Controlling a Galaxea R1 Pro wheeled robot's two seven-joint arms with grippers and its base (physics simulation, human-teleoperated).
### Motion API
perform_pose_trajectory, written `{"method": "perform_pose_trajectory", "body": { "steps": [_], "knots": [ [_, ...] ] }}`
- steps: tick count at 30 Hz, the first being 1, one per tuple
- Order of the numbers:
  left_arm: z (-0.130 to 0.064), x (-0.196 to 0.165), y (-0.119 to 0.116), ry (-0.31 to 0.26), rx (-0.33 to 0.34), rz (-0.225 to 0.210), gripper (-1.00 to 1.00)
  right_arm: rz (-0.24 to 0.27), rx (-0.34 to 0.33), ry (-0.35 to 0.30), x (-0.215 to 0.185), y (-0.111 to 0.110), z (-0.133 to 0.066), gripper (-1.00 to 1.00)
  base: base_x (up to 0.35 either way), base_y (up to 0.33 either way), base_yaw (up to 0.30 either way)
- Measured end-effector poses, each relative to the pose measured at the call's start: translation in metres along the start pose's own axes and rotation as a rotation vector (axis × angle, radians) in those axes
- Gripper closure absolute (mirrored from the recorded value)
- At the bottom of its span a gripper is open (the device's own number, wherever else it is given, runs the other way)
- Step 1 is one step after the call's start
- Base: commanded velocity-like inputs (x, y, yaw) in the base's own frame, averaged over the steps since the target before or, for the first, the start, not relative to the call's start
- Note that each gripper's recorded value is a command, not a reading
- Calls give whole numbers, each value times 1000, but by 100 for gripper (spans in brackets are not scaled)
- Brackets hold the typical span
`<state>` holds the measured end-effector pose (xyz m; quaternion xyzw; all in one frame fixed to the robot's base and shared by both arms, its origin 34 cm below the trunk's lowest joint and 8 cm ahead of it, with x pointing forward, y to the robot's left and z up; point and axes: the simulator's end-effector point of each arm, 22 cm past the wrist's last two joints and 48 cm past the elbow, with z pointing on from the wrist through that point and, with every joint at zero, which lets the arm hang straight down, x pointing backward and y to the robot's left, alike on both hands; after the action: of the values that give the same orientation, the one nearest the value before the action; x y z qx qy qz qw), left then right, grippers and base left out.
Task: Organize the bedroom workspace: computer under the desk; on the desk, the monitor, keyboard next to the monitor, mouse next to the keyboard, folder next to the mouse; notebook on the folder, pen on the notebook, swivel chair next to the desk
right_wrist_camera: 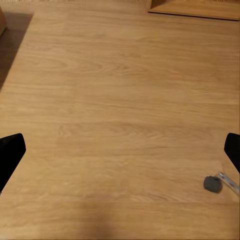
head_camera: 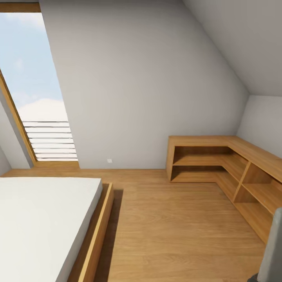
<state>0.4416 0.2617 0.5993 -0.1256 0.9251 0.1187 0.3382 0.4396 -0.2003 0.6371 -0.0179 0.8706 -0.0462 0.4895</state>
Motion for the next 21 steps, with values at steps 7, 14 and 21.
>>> {"method": "perform_pose_trajectory", "body": {
  "steps": [7,14,21],
  "knots": [
    [0,0,0,0,0,0,-100,0,0,1,0,0,0,-100,330,0,0],
    [0,0,0,0,0,0,-100,0,0,1,0,0,0,-100,330,0,0],
    [0,0,0,0,0,0,-100,0,0,1,0,0,0,-100,330,0,0]
  ]
}}
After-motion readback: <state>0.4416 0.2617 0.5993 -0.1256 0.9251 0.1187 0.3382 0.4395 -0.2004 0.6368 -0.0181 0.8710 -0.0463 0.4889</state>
